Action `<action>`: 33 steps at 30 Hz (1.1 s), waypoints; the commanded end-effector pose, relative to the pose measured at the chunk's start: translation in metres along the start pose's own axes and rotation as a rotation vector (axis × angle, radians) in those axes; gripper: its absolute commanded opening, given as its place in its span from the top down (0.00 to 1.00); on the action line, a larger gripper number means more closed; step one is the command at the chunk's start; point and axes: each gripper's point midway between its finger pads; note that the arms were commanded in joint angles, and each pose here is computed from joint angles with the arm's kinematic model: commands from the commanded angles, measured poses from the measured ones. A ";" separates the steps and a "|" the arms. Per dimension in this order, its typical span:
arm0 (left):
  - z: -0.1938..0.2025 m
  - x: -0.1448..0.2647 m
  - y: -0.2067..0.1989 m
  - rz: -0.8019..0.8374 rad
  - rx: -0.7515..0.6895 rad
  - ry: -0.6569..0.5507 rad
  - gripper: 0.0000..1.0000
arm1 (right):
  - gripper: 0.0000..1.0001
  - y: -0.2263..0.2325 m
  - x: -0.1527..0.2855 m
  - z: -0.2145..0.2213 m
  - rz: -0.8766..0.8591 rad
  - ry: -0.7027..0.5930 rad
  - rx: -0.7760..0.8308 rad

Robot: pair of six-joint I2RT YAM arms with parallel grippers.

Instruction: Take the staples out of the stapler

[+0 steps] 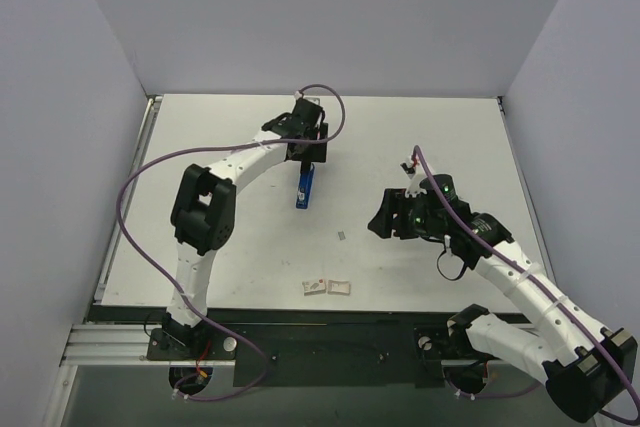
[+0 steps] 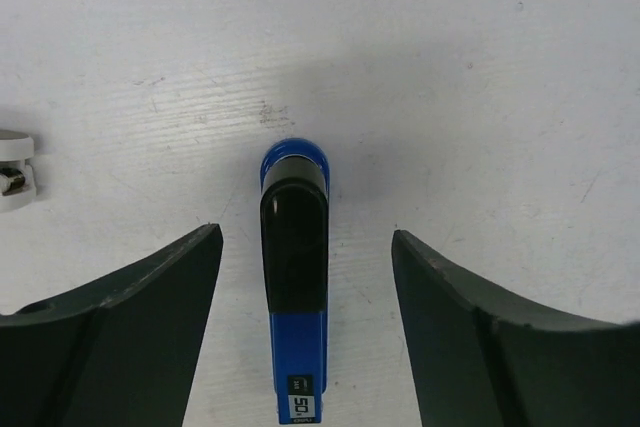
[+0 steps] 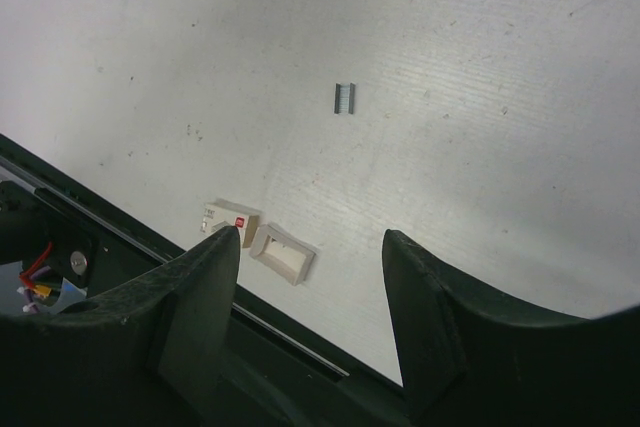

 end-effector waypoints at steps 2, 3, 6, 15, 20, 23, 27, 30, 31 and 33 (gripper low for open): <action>-0.049 0.036 -0.001 0.010 0.022 -0.123 0.16 | 0.46 0.002 0.007 -0.005 -0.012 -0.037 -0.014; -0.053 0.041 0.002 0.000 0.021 -0.133 0.14 | 0.46 0.002 0.007 -0.004 -0.014 -0.039 -0.014; -0.070 0.063 0.007 -0.001 0.041 -0.180 0.14 | 0.46 0.004 0.008 -0.004 -0.022 -0.037 -0.016; -0.082 0.083 0.068 -0.065 0.250 -0.224 0.14 | 0.46 0.009 0.009 -0.002 -0.042 -0.026 -0.016; -0.071 0.081 0.103 -0.092 0.459 -0.238 0.16 | 0.46 0.012 0.008 0.002 -0.050 -0.016 -0.007; -0.052 0.073 0.129 -0.136 0.564 -0.216 0.18 | 0.45 0.013 0.007 0.003 -0.054 -0.008 0.002; -0.036 0.067 0.155 -0.222 0.656 -0.204 0.18 | 0.46 0.014 0.006 0.004 -0.053 -0.002 0.010; -0.026 0.063 0.169 -0.273 0.737 -0.184 0.18 | 0.46 0.014 0.004 0.006 -0.051 0.005 0.012; -0.023 0.060 0.171 -0.285 0.754 -0.178 0.18 | 0.46 0.014 0.004 0.007 -0.051 0.009 0.015; -0.016 0.055 0.177 -0.304 0.793 -0.156 0.18 | 0.46 0.015 0.003 0.006 -0.050 0.011 0.015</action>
Point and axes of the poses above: each gripper's point midway between its finger pads, its own x axis back along the fingers, its own y axis along the line the jaws close on, z = x × y, and after that the axes turned 7 degrees about -x, right-handed
